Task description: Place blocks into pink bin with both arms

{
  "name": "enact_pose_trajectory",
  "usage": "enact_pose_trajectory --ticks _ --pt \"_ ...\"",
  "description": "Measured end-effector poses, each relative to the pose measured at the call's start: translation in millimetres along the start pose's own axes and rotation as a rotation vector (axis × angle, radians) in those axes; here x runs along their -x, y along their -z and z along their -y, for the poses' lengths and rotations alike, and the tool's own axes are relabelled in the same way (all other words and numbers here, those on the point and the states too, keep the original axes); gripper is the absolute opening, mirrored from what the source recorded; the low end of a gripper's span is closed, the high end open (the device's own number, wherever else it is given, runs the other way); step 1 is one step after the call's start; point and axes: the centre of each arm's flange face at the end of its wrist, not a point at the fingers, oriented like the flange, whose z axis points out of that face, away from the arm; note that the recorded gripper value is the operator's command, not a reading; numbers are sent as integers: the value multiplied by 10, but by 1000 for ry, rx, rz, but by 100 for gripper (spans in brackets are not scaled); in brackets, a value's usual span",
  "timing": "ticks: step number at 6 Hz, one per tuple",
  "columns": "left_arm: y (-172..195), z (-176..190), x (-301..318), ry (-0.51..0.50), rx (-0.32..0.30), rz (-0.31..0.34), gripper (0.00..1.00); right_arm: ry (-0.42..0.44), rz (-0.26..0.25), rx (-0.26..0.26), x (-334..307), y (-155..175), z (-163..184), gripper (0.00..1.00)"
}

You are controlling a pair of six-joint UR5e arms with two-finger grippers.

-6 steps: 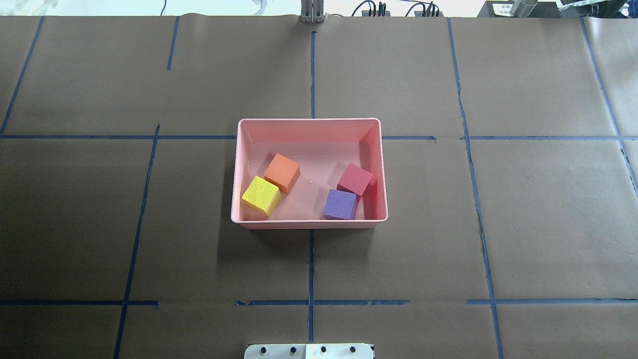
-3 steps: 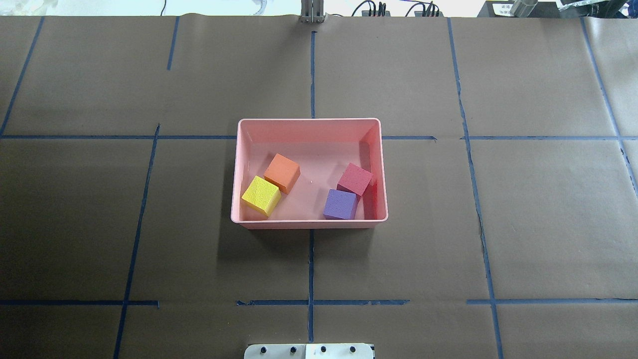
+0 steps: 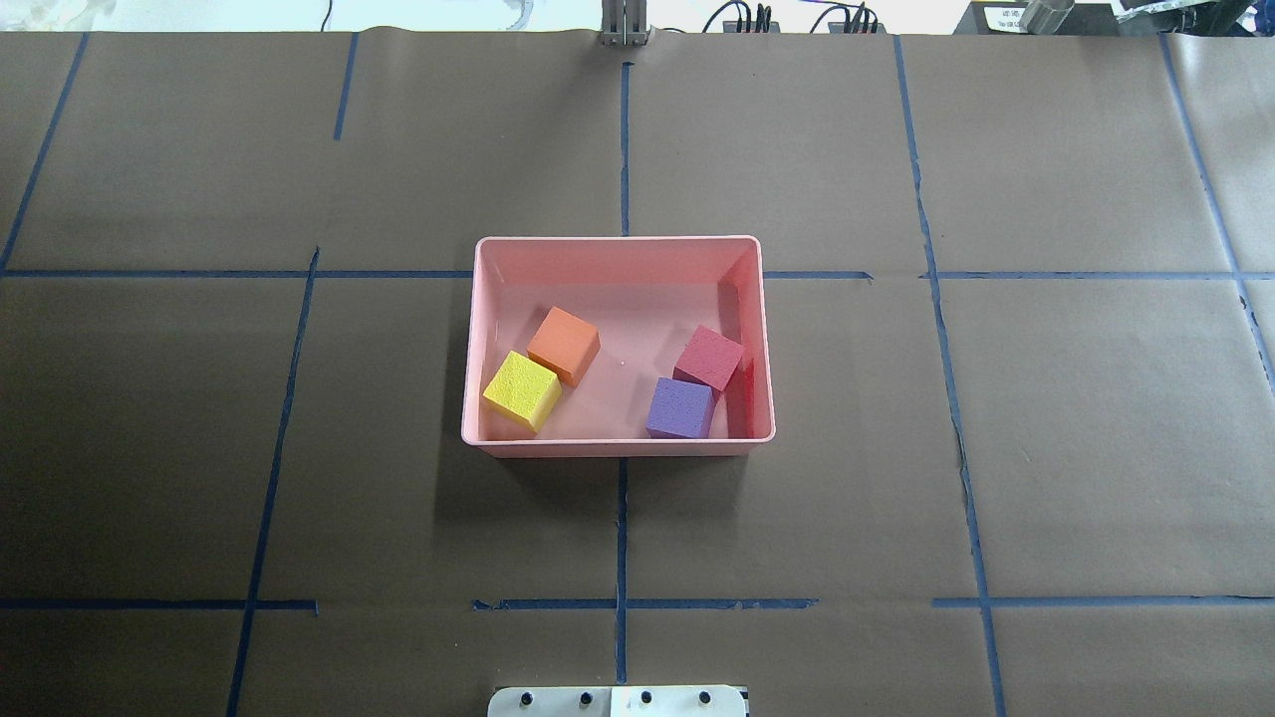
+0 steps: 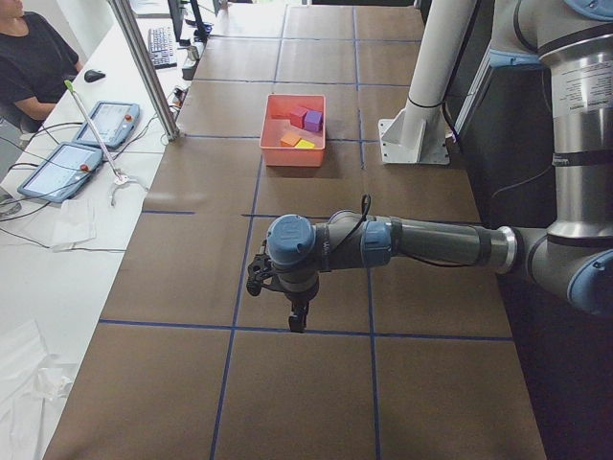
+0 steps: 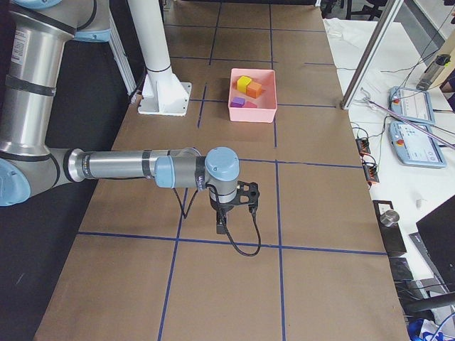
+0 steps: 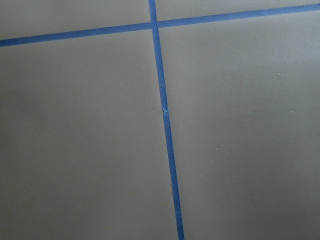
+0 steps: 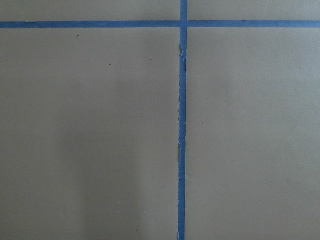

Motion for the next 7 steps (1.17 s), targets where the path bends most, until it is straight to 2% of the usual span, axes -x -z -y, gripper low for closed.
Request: enact_pose_trajectory --ticks 2,4,7 --pt "-102 -215 83 24 19 -2 100 21 5 0 3 -2 -8 100" --pt "64 -368 -60 15 -12 -4 100 24 -1 2 -16 -16 -5 100" --pt "121 -473 -124 14 -23 -7 100 19 -2 7 -46 -45 7 100"
